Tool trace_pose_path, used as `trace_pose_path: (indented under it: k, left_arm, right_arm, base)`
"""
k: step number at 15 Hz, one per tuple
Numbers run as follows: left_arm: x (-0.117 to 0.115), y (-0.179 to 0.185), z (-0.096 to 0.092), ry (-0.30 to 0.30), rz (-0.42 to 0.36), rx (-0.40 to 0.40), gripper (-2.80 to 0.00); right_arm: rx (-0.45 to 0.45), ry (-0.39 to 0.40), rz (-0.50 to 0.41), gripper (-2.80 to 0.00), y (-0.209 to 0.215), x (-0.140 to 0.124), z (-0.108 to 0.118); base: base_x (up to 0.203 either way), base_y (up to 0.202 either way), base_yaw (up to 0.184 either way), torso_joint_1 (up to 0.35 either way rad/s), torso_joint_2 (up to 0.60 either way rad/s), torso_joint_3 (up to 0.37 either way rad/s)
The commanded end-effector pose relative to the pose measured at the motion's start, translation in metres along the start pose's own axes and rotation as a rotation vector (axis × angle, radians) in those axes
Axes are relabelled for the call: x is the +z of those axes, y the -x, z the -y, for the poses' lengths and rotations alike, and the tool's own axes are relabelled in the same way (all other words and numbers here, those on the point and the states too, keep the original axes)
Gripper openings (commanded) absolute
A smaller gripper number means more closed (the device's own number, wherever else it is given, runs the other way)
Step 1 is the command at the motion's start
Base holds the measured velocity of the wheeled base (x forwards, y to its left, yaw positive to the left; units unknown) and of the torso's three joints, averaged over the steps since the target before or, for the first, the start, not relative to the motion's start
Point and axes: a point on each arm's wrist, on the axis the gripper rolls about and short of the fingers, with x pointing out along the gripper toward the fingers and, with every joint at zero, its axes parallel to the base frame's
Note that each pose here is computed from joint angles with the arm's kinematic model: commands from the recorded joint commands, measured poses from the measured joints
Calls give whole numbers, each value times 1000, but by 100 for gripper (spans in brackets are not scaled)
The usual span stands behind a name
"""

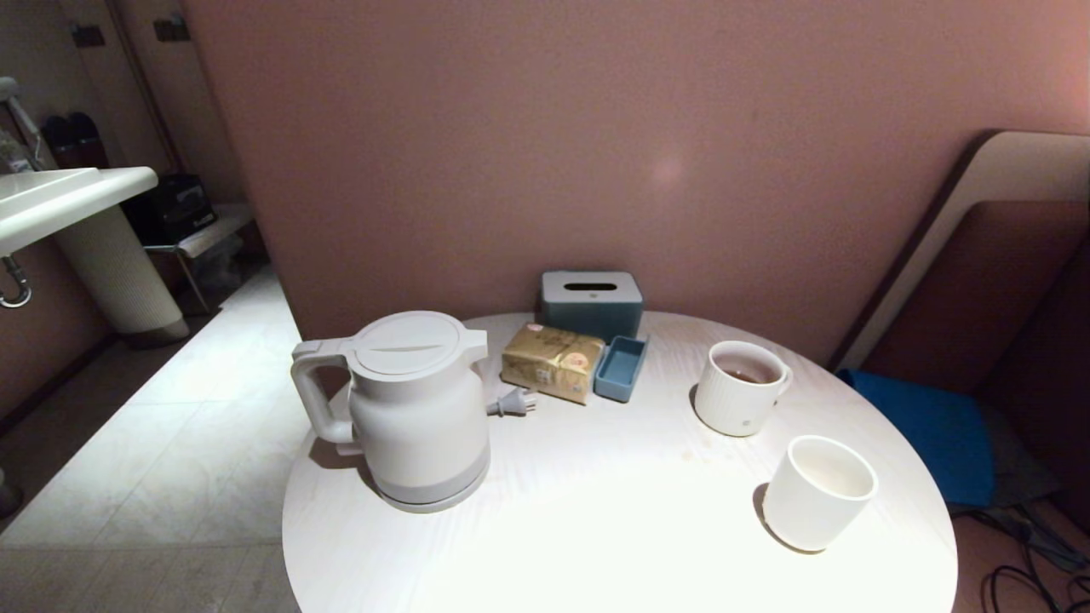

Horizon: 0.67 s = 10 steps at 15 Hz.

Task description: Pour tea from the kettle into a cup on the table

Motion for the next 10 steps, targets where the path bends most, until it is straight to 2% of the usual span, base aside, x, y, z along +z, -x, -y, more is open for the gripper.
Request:
trace_pose_path:
  k: [1,7,10]
  left_arm:
    - [0,0,0,0,0,1,-280]
    - [0,0,0,0,-1,1,-280]
    - [0,0,0,0,-1,1,-280]
  right_arm:
    - [-33,20,67,0,-4,-3,1]
    - [-39,1,53,0,-4,-4,1]
    - [-42,-51,54,0,-4,-4,1]
  base:
    - [0,0,0,0,0,0]
    - [0,0,0,0,0,0]
    - [0,0,0,0,0,0]
